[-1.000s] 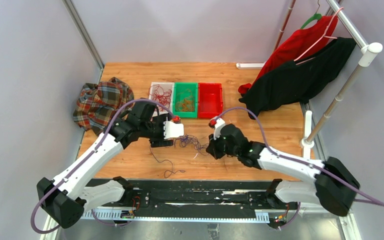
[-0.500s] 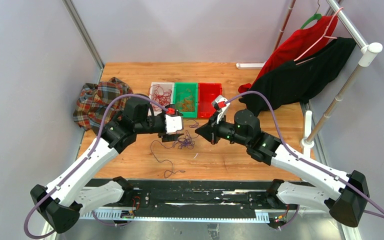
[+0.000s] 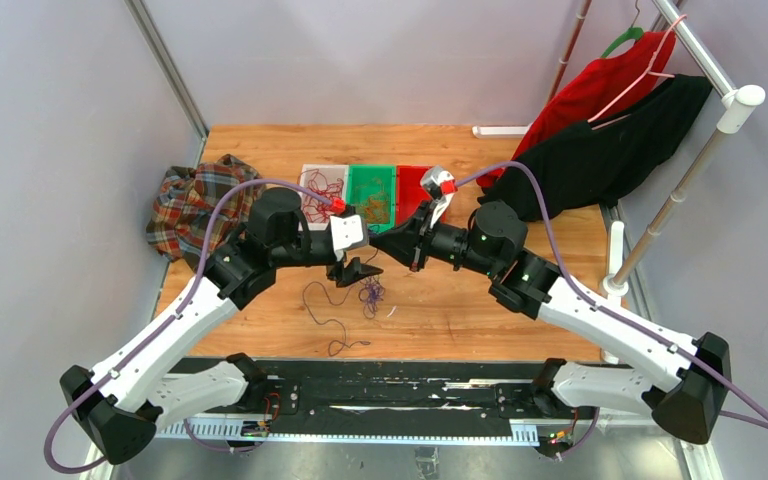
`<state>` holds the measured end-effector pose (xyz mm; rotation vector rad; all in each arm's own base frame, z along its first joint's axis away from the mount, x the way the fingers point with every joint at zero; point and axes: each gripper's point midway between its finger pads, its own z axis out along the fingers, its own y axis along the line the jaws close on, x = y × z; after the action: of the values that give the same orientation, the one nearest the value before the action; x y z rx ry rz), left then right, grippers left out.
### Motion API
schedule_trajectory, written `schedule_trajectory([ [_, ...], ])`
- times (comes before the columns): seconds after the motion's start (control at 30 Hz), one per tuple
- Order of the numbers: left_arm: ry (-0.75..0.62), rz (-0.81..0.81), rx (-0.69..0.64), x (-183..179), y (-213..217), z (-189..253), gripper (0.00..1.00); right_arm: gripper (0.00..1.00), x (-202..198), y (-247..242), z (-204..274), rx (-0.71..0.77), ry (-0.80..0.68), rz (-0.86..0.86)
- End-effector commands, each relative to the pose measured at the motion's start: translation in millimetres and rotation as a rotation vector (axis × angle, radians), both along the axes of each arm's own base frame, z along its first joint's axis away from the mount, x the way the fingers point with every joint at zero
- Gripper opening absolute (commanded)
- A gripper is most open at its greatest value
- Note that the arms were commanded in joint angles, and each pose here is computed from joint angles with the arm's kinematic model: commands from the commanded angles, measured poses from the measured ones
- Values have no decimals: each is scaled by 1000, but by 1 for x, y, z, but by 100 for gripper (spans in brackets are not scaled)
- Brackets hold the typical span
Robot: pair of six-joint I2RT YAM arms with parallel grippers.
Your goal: Untangle the cables
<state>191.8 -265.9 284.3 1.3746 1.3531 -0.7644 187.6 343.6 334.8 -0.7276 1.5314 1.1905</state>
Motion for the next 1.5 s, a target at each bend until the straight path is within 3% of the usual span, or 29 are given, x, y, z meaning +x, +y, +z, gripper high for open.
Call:
schedule_trajectory([
  [0.0,35,28,-80,0,-8,17,59,1,-12,13,25,66,-25,61],
  [0.17,9,92,-70,8,-1,19,12,1,-11,9,27,69,-34,43],
  [0.23,18,99,-86,7,0,28,1,14,-12,8,26,67,-38,47],
  [0.33,26,98,-116,3,0,48,1,51,-11,-1,17,52,-38,10],
  [0.43,23,93,-138,-1,1,75,1,60,-4,-18,-4,24,-39,-76],
  [0.67,97,47,-146,-17,1,103,1,65,-1,-26,-41,-48,-88,-103],
  [0.93,180,6,-149,-29,-3,109,1,66,-16,-3,34,158,-252,38],
  [1.2,243,-70,-154,-38,-12,122,0,66,-28,29,53,237,-264,201],
  [1.37,286,-133,-179,-48,-17,134,1,54,-15,47,44,247,-205,195],
  [1.47,258,-148,-210,-50,-17,157,1,47,-6,53,13,195,-148,171],
])
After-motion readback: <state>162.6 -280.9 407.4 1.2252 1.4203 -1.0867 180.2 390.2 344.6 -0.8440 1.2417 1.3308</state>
